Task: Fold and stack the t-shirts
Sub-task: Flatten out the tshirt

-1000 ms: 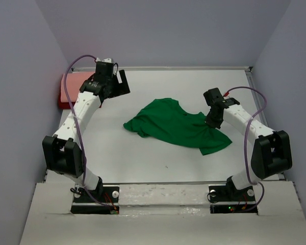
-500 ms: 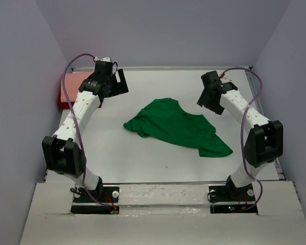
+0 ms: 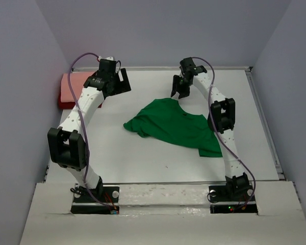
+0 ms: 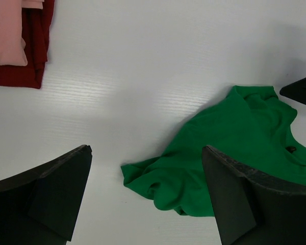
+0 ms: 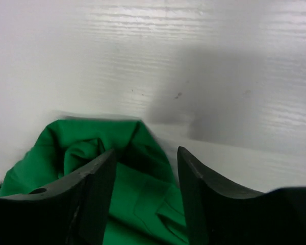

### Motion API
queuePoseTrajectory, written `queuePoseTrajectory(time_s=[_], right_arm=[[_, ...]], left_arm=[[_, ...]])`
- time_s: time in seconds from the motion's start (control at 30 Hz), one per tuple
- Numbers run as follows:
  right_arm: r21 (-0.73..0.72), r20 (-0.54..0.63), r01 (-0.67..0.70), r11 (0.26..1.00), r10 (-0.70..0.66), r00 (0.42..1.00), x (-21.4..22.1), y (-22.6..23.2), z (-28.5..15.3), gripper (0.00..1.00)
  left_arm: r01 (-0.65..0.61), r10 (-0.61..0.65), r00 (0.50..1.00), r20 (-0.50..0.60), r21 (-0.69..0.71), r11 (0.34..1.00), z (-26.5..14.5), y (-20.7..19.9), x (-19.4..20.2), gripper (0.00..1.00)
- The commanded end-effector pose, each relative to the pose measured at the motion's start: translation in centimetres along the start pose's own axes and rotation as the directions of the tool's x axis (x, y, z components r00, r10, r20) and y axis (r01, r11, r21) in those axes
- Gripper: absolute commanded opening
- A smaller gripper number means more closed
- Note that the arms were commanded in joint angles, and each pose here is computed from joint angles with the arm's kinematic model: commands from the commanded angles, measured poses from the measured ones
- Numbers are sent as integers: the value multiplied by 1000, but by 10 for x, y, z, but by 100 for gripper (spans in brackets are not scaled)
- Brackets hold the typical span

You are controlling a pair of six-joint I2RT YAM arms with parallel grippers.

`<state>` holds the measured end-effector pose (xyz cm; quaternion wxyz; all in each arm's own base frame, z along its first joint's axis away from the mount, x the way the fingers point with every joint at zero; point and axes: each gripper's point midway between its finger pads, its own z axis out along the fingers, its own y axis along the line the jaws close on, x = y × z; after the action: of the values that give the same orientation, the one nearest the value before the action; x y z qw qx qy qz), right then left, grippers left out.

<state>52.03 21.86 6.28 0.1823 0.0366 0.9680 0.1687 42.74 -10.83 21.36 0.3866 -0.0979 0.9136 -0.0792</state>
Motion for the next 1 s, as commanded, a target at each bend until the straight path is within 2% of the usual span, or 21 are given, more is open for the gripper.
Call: queuePoseTrajectory(time_s=[0.0, 0.03, 0.07, 0.23, 0.43, 0.6, 0.8, 0.97], right_arm=[[-91, -32, 105, 990, -108, 994, 0, 21, -22, 60], [-100, -9, 118, 988, -119, 993, -4, 22, -19, 62], [-92, -38, 111, 990, -115, 993, 7, 17, -17, 65], [-45, -58, 99, 994, -101, 993, 16, 4, -8, 65], [1, -30, 97, 995, -97, 995, 15, -4, -11, 64], [90, 27, 114, 989, -117, 993, -1, -16, -17, 65], [177, 140, 169, 969, -195, 971, -35, -19, -49, 67], [61, 133, 201, 978, -207, 969, -28, 9, -65, 69]], left_arm=[[-4, 1, 998, 64, 41, 999, -12, -14, -26, 99], [-3, 0, 998, 68, 47, 999, -12, -15, -27, 99], [-2, -1, 998, 66, 48, 999, -11, -15, -26, 99], [-2, -1, 999, 51, 52, 999, -5, -16, -21, 99], [3, -6, 999, 41, 62, 998, -1, -17, -15, 99], [4, -5, 1000, 26, 67, 998, 4, -18, -11, 99], [-7, 7, 1000, 8, 65, 998, 12, -20, -1, 99], [-12, 12, 1000, 7, 76, 997, 13, -25, 6, 99]])
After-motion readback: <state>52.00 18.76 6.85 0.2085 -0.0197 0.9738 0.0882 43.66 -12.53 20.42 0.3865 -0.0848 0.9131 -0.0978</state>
